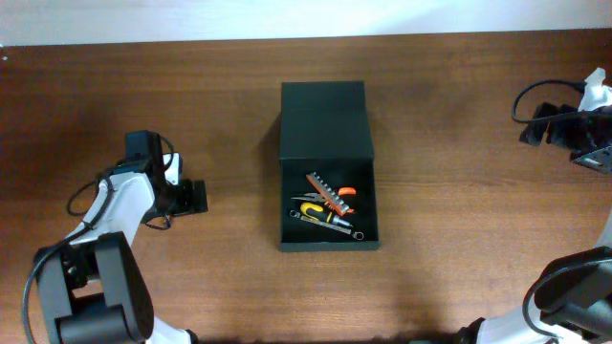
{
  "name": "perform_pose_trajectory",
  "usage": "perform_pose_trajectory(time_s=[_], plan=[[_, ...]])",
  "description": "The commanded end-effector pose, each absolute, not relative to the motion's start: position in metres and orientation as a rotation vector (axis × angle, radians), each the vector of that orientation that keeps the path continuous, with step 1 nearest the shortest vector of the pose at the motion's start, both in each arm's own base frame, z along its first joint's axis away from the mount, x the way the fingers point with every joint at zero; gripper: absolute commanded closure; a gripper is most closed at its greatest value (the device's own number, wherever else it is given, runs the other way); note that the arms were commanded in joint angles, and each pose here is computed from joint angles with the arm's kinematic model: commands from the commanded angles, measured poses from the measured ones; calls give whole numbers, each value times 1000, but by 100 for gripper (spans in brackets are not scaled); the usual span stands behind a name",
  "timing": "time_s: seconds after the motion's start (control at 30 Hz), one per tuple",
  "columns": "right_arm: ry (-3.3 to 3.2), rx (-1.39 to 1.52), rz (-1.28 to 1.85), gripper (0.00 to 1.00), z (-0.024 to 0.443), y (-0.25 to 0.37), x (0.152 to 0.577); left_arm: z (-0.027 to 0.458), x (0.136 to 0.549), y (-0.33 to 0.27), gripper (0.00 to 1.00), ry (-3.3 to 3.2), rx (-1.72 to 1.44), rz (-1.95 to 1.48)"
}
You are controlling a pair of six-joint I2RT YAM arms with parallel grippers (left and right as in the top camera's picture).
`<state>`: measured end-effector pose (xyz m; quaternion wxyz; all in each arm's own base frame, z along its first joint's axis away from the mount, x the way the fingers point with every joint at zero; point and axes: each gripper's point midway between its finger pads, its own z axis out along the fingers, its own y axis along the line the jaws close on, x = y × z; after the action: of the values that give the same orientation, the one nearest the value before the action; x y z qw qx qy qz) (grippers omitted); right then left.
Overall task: Pack container
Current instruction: 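Lower the left gripper and grasp the red-black pliers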
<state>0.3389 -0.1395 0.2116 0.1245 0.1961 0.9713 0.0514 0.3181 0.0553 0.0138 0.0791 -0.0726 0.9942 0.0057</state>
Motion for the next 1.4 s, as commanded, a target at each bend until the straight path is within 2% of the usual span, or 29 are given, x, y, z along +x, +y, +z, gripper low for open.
perform_pose_trajectory(time_s=[0.0, 0.33, 0.57, 0.67, 0.83, 1.0, 1.37], plan=[[2830, 586, 170, 1, 209, -139, 339, 7, 324, 58, 1, 2978, -253, -6], [2830, 586, 170, 1, 209, -139, 339, 2, 332, 66, 0, 2955, -256, 52], [2831, 586, 171, 1, 209, -138, 339, 3, 328, 79, 4, 2961, -268, 167], [2831, 586, 170, 1, 209, -139, 339, 3, 328, 78, 16, 2961, -273, 166], [2831, 586, 171, 1, 209, -138, 339, 3, 328, 78, 21, 2961, -272, 166], [2836, 588, 173, 1, 209, -138, 338, -2, 326, 78, 37, 2975, -272, 163], [2850, 593, 180, 1, 208, -136, 334, -12, 324, 77, 40, 3003, -272, 161]])
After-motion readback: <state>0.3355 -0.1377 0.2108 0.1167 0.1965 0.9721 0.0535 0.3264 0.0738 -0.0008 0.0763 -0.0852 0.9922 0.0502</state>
